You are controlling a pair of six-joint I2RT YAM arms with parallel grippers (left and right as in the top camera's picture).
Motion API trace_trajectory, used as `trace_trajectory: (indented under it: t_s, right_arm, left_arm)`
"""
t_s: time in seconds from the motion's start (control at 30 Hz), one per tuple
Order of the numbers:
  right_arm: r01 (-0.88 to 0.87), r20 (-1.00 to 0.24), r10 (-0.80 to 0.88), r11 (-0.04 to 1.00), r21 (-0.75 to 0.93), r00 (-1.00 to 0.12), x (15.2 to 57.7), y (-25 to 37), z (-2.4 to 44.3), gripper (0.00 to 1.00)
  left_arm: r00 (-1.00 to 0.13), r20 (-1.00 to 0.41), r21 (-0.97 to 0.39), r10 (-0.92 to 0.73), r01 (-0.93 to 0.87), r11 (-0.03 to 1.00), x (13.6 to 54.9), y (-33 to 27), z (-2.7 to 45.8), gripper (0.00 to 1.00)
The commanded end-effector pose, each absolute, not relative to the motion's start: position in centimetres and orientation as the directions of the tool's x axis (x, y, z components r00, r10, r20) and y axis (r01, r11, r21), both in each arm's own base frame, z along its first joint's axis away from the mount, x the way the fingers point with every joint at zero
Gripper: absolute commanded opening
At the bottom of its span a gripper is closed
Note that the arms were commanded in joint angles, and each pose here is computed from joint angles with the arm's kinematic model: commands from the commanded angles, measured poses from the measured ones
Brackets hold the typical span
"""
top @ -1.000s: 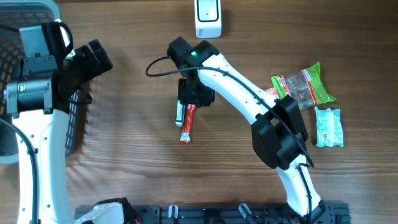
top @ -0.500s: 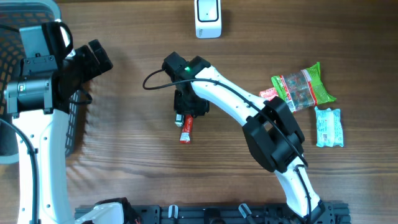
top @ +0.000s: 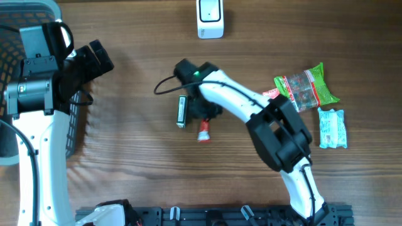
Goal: Scan the item barcode
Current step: 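Grasp the red stick packet and drag it rightward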
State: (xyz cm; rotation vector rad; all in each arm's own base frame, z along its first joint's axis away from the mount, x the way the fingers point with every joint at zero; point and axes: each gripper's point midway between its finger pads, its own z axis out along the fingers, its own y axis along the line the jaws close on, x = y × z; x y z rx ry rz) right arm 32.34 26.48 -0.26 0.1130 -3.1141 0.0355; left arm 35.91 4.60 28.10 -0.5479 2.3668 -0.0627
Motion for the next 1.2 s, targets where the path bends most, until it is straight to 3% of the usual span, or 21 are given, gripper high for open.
trace_trajectory:
  t_s: [0.0, 0.1, 0.23, 0.33, 0.5, 0.53, 0.57, 0.6, 0.7, 0.77, 0.8, 0.87, 1.0, 1.17]
  right_arm:
    - [-0.243, -0.011, -0.245, 0.966, -0.091, -0.97, 35.5, 21.6, 0.7, 0.31]
    - [-0.247, 0.003, -0.248, 0.965, -0.086, -0.969, 36.6, 19.3, 0.8, 0.49]
    - [-0.293, 0.029, -0.295, 0.955, 0.038, -0.955, 37.3, 18.5, 2.0, 0.52]
    - [-0.325, -0.003, -0.328, 0.935, 0.144, -0.945, 37.8, 18.9, 4.8, 0.63]
    - [-0.208, -0.019, -0.208, 0.966, 0.152, -0.978, 37.5, 17.5, 8.3, 0.73]
    - [-0.158, -0.003, -0.159, 0.976, 0.152, -0.987, 37.3, 17.2, 8.5, 0.91]
    - [-0.115, 0.013, -0.118, 0.982, 0.153, -0.993, 37.1, 17.1, 8.6, 1.0]
    - [-0.059, 0.037, -0.066, 0.985, 0.164, -0.997, 36.7, 17.2, 8.6, 1.0]
    - [-0.019, 0.111, -0.046, 0.974, 0.225, -0.993, 35.1, 18.2, 7.6, 1.0]
    - [-0.003, 0.156, -0.041, 0.971, 0.238, -0.987, 33.9, 18.5, 6.7, 0.71]
    - [0.002, 0.176, -0.041, 0.971, 0.24, -0.984, 33.3, 18.5, 6.1, 0.46]
    - [0.01, 0.205, -0.039, 0.972, 0.235, -0.978, 32.3, 18.6, 4.8, 0.26]
    - [0.035, 0.252, -0.02, 0.977, 0.208, -0.967, 30.1, 18.7, 2.2, 0.24]
    - [0.05, 0.263, -0.004, 0.979, 0.198, -0.965, 28.8, 18.7, -0.1, 0.33]
  left_arm:
    - [-0.661, -0.644, -0.179, -0.385, -0.359, 0.916, 35.9, 4.8, 28.8, 1.0]
    - [-0.661, -0.644, -0.179, -0.385, -0.36, 0.916, 35.9, 4.8, 28.8, 1.0]
    - [-0.661, -0.644, -0.179, -0.385, -0.36, 0.916, 35.9, 4.8, 28.8, 1.0]
    - [-0.661, -0.644, -0.179, -0.385, -0.36, 0.916, 35.9, 4.8, 28.8, 1.0]
    - [-0.661, -0.644, -0.179, -0.385, -0.36, 0.916, 35.9, 4.8, 28.8, 1.0]
    - [-0.661, -0.644, -0.179, -0.385, -0.36, 0.916, 35.9, 4.8, 28.8, 1.0]
    - [-0.661, -0.644, -0.179, -0.385, -0.359, 0.916, 35.9, 4.8, 28.8, 1.0]
    - [-0.661, -0.644, -0.179, -0.385, -0.36, 0.916, 35.9, 4.8, 28.8, 1.0]
    - [-0.661, -0.644, -0.179, -0.385, -0.359, 0.916, 35.9, 4.8, 28.8, 1.0]
    - [-0.661, -0.644, -0.179, -0.385, -0.36, 0.916, 35.9, 4.8, 28.8, 1.0]
    - [-0.661, -0.644, -0.179, -0.385, -0.359, 0.916, 35.9, 4.8, 28.8, 1.0]
    - [-0.661, -0.644, -0.179, -0.385, -0.36, 0.916, 35.9, 4.8, 28.8, 1.0]
    - [-0.661, -0.644, -0.179, -0.385, -0.36, 0.916, 35.9, 4.8, 28.8, 1.0]
    - [-0.661, -0.644, -0.179, -0.385, -0.36, 0.916, 35.9, 4.8, 28.8, 1.0]
